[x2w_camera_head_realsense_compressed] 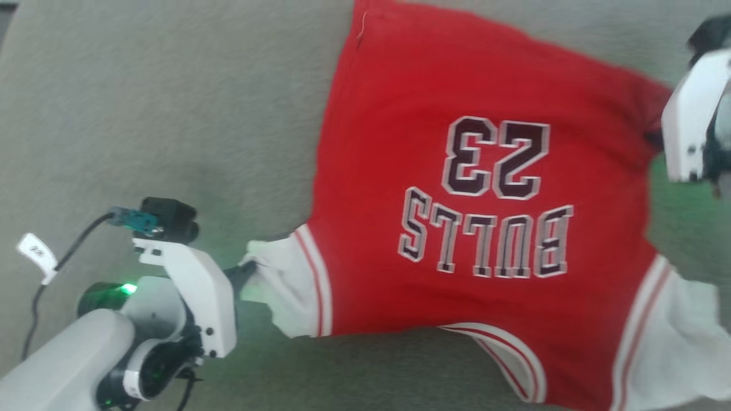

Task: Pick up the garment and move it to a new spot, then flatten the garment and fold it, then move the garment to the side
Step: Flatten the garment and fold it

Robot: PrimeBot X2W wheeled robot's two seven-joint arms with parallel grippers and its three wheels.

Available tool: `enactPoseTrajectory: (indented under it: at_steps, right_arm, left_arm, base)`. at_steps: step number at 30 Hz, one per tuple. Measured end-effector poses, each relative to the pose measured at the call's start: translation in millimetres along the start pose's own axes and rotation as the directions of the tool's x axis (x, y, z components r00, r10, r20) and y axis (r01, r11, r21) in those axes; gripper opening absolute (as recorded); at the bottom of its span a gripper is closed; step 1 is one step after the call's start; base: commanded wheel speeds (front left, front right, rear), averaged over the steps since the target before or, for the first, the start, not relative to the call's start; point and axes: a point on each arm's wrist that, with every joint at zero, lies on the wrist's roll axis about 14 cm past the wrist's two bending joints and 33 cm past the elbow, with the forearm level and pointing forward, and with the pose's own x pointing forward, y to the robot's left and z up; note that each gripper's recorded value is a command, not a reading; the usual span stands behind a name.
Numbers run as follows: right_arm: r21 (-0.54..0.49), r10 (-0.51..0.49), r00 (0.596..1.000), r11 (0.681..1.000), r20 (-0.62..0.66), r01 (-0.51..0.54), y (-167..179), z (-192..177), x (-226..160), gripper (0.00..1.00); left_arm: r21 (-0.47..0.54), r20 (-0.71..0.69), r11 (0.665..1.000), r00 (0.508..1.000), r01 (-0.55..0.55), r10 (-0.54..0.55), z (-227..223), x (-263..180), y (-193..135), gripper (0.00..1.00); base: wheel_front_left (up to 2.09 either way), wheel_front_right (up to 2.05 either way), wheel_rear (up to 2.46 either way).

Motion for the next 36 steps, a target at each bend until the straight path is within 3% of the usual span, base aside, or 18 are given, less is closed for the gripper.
enactPoseTrajectory:
  at_steps: [14,23,26,27,36]
  right_arm:
    - [0.065,0.076,0.994,0.995,-0.084,-0.071,2,-124,-85,0.0]
    - [0.202,0.091,0.993,0.976,-0.07,-0.075,17,-176,-83,0.0]
    - [0.237,0.088,0.995,0.969,-0.05,-0.074,19,-181,-78,0.36]
    - [0.234,0.081,0.996,0.97,-0.049,-0.068,19,-181,-77,1.0]
    - [0.222,0.068,0.994,0.971,0.083,-0.085,22,-155,-92,1.0]
  left_arm:
    - [0.115,0.044,0.992,0.997,0.055,-0.061,29,-2,-33,0.0]
    - [0.112,0.048,0.992,0.997,0.061,-0.067,29,-3,-35,0.0]
    - [0.101,0.042,0.992,0.996,0.074,-0.078,26,-4,-36,0.0]
    - [0.092,0.042,0.992,0.995,0.085,-0.089,25,-5,-39,0.0]
    - [0.085,0.05,0.994,0.996,0.069,-0.074,20,-18,-33,0.0]
  base:
    - [0.0,0.0,0.0]
    - [0.0,0.0,0.0]
    - [0.0,0.0,0.0]
    - [0.0,0.0,0.0]
    - [0.0,0.0,0.0]
